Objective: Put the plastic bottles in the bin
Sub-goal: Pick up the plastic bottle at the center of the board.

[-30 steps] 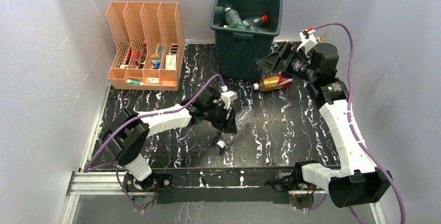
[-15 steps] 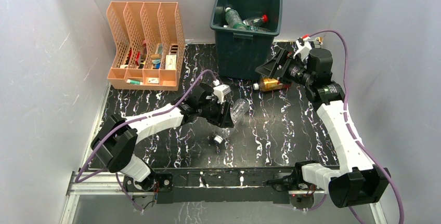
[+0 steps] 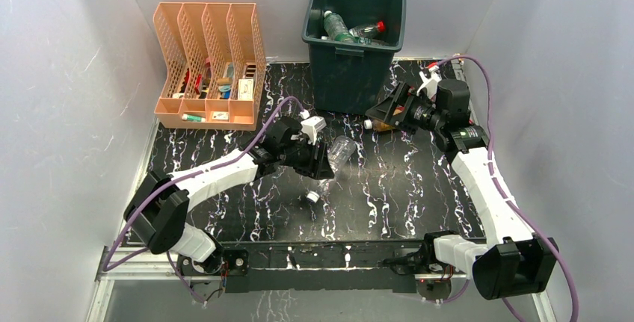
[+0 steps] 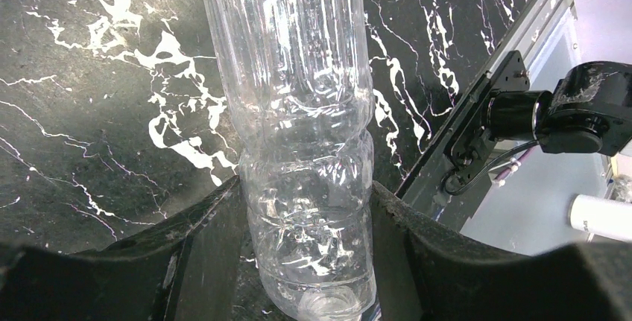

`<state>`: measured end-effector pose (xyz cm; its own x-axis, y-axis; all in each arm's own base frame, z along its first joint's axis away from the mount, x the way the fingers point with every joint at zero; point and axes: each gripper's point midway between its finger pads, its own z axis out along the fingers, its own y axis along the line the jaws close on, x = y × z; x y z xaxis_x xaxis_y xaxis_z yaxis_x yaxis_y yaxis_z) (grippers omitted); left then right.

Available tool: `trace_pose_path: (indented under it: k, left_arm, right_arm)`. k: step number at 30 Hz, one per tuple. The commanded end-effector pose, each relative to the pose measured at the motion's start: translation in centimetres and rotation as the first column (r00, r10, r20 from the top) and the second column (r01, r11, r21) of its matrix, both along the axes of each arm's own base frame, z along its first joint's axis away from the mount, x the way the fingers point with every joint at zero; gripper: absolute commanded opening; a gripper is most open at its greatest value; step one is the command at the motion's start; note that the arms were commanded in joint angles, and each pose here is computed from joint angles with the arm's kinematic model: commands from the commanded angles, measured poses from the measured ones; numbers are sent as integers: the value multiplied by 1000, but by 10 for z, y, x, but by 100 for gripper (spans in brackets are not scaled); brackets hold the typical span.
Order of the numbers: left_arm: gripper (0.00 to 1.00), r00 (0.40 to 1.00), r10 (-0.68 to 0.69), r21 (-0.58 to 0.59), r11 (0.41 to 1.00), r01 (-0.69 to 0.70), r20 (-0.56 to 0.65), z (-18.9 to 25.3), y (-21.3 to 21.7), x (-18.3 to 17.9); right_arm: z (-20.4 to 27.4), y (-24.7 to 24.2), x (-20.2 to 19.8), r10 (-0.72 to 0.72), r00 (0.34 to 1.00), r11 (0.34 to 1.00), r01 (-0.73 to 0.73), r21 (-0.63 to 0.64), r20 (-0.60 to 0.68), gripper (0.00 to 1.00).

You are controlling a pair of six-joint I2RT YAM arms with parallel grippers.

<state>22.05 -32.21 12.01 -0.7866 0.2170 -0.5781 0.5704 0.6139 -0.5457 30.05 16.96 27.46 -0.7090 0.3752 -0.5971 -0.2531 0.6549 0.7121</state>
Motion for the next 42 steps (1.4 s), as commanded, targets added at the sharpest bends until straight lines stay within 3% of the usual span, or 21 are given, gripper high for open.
trace_pose_path:
  k: [1, 13, 17, 21, 42]
  left_arm:
    - [51, 1000, 6, -52, 999, -4, 25, 25, 0, 2]
    - [51, 1000, 6, -125, 992, -4, 13, 42, -6, 7]
    - [52, 1000, -17, -249, 968, 13, -13, 67, -17, 8]
    - [52, 1000, -16, -284, 959, 10, -19, 74, -25, 15]
    - [54, 999, -28, -346, 938, 33, 18, 91, -36, 22]
  right_arm:
    - [13, 4, -2, 23, 997, 999, -24, 25, 69, 96]
    - [7, 11, -4, 56, 997, 996, -59, 67, 45, 96]
    - [-5, 19, -1, 63, 997, 992, -66, 105, 35, 97]
    - [-22, 31, -5, 96, 995, 986, -91, 137, -28, 96]
    - [-48, 78, -16, 194, 974, 972, -175, 158, -115, 92]
